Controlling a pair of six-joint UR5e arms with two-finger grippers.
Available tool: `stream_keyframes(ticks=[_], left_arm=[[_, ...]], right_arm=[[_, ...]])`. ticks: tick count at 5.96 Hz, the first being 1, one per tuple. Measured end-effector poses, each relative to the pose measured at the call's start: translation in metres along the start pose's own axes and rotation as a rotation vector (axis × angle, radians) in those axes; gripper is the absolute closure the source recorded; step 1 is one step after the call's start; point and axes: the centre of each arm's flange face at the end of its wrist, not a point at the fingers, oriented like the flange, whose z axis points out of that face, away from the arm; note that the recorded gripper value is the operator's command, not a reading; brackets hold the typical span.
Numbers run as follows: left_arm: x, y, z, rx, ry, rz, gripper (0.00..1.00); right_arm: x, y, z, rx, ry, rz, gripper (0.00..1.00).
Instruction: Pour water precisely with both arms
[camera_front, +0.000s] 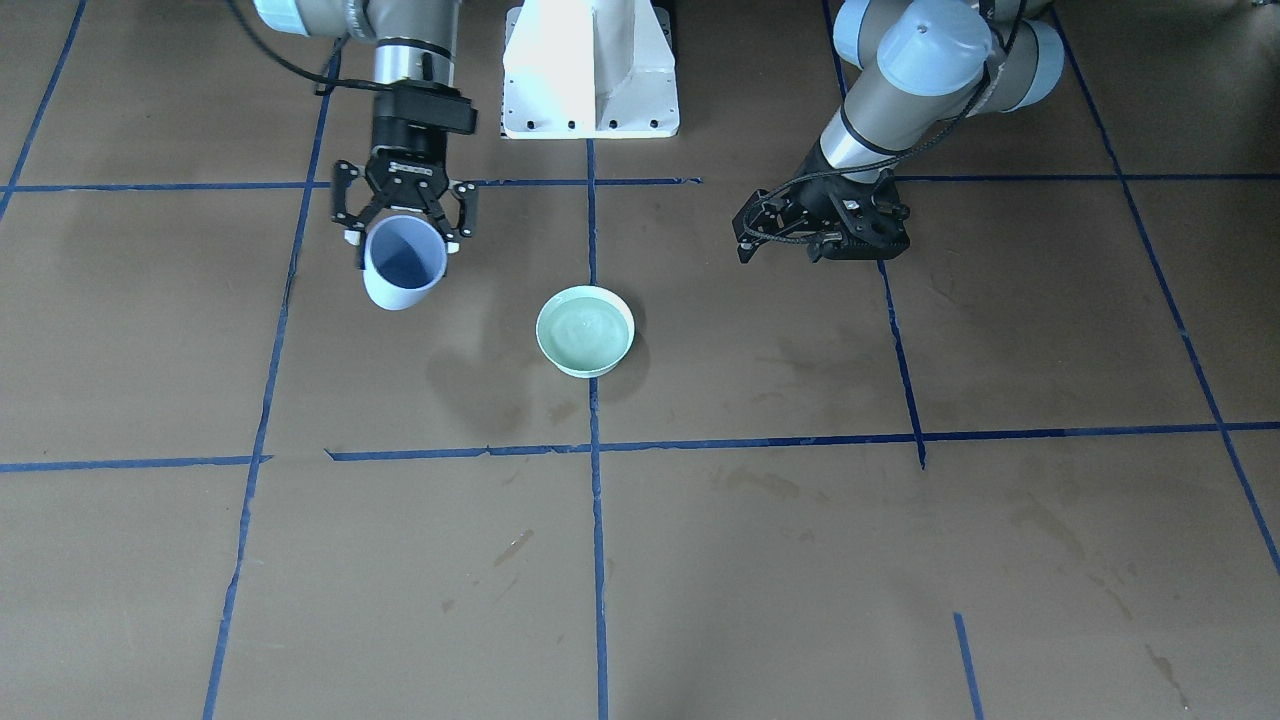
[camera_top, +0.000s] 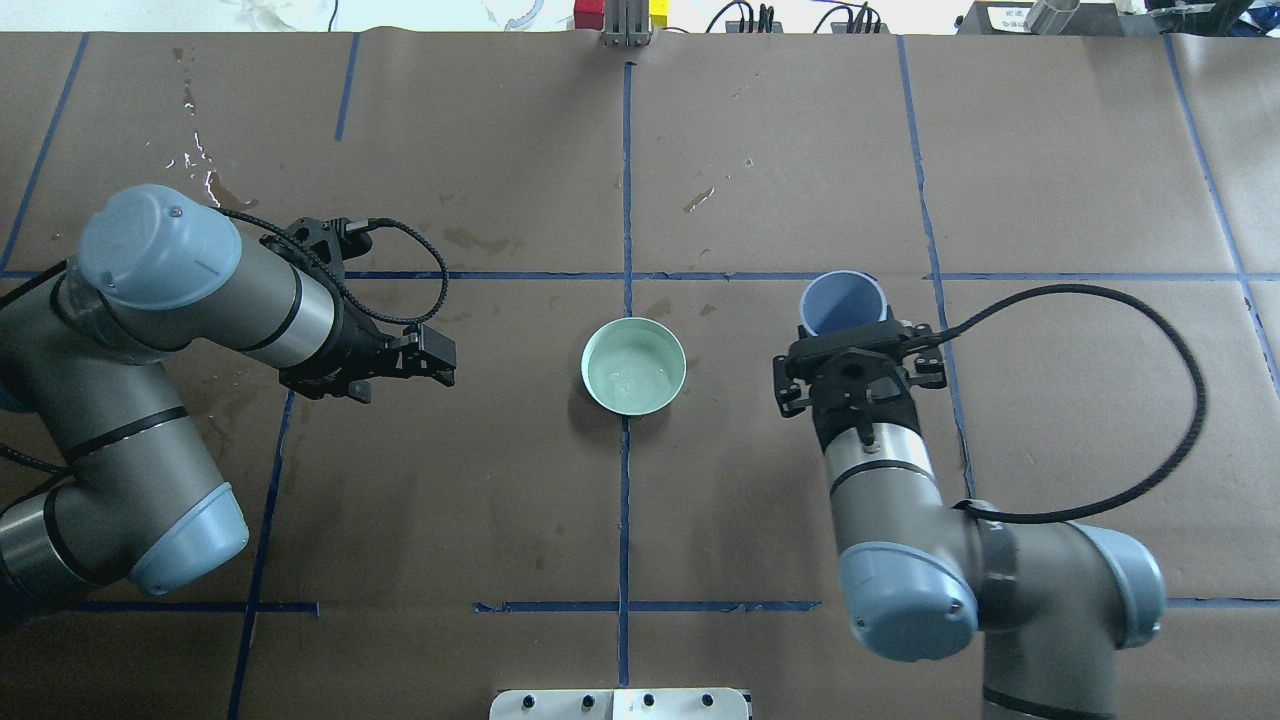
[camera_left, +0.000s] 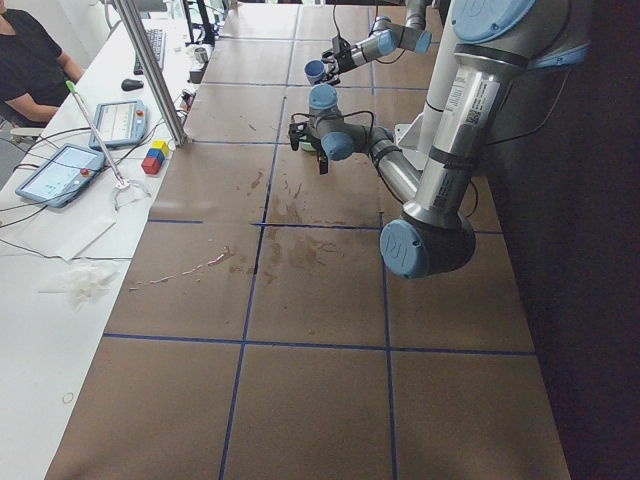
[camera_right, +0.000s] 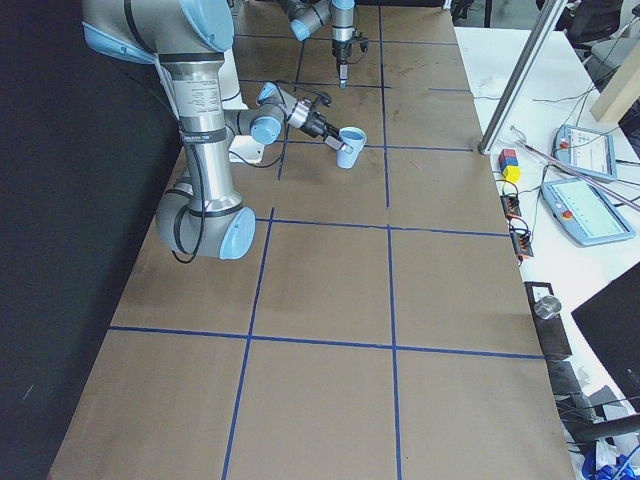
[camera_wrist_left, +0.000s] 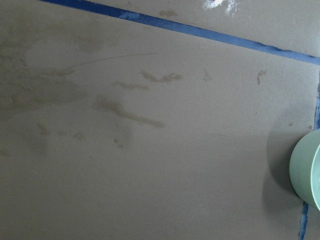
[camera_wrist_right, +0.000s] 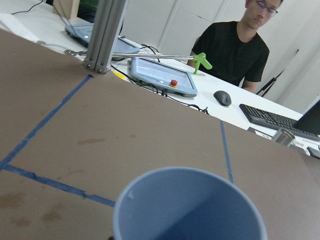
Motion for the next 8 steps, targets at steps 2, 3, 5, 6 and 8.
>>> stream_keyframes(ticks=[2, 3, 5, 6, 8], left_arm=[[0.000, 0.000, 0.000, 0.000, -0.001, -0.001, 0.00], [0.000, 0.000, 0.000, 0.000, -0.001, -0.001, 0.00], [0.000, 0.000, 0.000, 0.000, 0.000, 0.000, 0.00], [0.000, 0.000, 0.000, 0.000, 0.000, 0.000, 0.00], [0.001, 0.000, -0.001, 0.000, 0.002, 0.001, 0.00]], right_arm=[[0.088, 0.027, 0.007, -0.011, 0.022, 0.159, 0.97], [0.134, 0.052, 0.018, 0.001, 0.015, 0.205, 0.97], [0.214, 0.122, 0.055, 0.023, -0.003, 0.250, 0.96], [0.250, 0.153, 0.069, 0.027, -0.004, 0.242, 0.96], [0.287, 0.181, 0.083, 0.047, -0.022, 0.268, 0.72]])
